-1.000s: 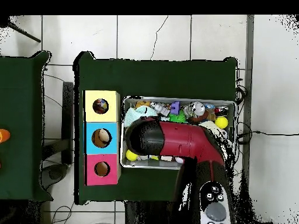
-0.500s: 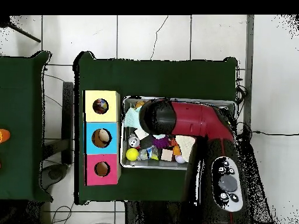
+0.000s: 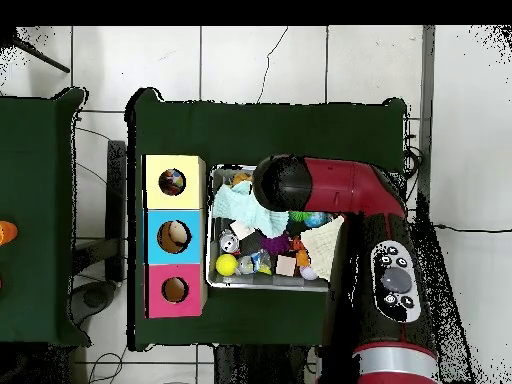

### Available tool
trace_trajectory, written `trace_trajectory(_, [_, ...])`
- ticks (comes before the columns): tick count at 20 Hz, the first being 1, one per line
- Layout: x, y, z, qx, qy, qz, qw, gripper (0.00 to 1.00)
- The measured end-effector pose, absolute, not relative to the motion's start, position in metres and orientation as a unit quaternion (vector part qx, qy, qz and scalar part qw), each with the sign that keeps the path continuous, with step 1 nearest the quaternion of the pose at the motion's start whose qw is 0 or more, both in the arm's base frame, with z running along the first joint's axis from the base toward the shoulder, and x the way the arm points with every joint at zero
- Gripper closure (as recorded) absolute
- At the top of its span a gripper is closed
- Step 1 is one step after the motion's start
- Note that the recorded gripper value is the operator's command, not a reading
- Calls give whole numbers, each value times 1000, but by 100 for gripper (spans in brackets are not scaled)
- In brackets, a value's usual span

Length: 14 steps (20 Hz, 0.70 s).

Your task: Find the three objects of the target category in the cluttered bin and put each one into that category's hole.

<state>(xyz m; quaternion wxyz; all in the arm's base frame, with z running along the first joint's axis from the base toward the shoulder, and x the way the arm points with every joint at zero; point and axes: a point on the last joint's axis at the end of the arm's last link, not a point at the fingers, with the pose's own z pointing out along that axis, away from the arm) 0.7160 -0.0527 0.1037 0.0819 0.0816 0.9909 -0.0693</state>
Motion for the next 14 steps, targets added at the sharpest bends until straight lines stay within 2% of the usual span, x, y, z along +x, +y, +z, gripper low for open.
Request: trace_trajectory(14, [705,-23,56,58,995,-61,50,0])
